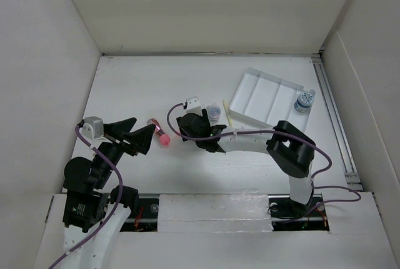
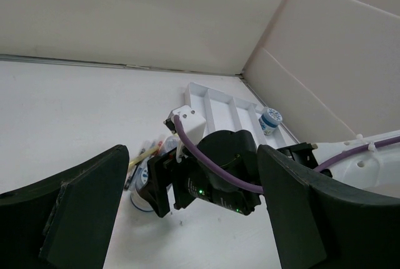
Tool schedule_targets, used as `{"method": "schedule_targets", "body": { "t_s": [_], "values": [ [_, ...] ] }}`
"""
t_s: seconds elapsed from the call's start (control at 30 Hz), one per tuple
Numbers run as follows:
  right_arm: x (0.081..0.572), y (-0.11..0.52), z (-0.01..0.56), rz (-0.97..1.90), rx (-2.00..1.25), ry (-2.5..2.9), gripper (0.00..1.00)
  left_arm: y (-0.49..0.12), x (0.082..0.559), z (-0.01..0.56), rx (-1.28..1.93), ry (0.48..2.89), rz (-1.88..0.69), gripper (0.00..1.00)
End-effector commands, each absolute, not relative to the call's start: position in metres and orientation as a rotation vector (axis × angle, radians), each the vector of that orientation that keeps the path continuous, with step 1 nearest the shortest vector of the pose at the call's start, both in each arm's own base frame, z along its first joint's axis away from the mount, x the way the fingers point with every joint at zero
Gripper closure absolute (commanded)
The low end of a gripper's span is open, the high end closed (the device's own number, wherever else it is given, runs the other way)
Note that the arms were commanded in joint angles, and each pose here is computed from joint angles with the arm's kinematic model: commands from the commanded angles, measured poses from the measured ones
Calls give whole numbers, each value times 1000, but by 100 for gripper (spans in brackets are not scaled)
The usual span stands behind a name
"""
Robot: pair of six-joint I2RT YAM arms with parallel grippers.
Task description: Organize the desk
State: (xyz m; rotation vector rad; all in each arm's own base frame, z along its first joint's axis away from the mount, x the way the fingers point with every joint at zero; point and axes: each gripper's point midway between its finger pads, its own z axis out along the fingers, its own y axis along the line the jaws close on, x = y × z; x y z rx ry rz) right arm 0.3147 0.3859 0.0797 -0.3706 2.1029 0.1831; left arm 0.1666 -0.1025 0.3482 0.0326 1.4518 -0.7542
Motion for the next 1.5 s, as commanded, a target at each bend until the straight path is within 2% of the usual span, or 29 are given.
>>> {"method": "schedule_targets", "body": {
  "t_s": [0.0, 0.1, 0.3, 0.47, 0.5, 0.57, 0.6, 0.63, 0.67, 0.87, 1.1, 1.3, 1.47],
  "values": [
    [323, 396, 105, 225, -321, 2063, 28, -106, 167, 361, 55, 1410, -773, 21],
    [322, 391, 117, 244, -301, 2042, 33, -106, 166, 361, 56, 1410, -774, 21],
    [314, 380, 169, 361, -216, 1963, 35, -106, 166, 361, 55, 1408, -776, 21],
    [303, 343, 199, 367, -125, 1912, 35, -106, 164, 362, 58, 1401, -777, 21],
    [304, 324, 215, 355, -58, 1886, 35, -106, 164, 362, 58, 1400, -775, 21],
    [320, 263, 204, 235, 98, 1913, 35, -106, 163, 363, 60, 1397, -776, 21],
    [319, 259, 215, 252, 116, 1892, 35, -106, 163, 363, 59, 1398, -777, 21],
    [338, 202, 214, 173, 285, 1871, 35, -106, 163, 363, 61, 1396, -777, 21],
    [338, 202, 214, 185, 306, 1869, 35, -106, 163, 363, 61, 1396, -777, 21],
    [346, 44, 201, 71, 735, 1666, 41, -107, 162, 363, 66, 1394, -783, 21],
    [345, -28, 195, 105, 890, 1587, 38, -107, 161, 364, 65, 1386, -786, 21],
    [362, -54, 172, 111, 965, 1676, 37, -106, 160, 364, 66, 1387, -782, 21],
    [357, -93, 156, 42, 1060, 1682, 36, -105, 160, 364, 65, 1387, -777, 21]
  ]
}}
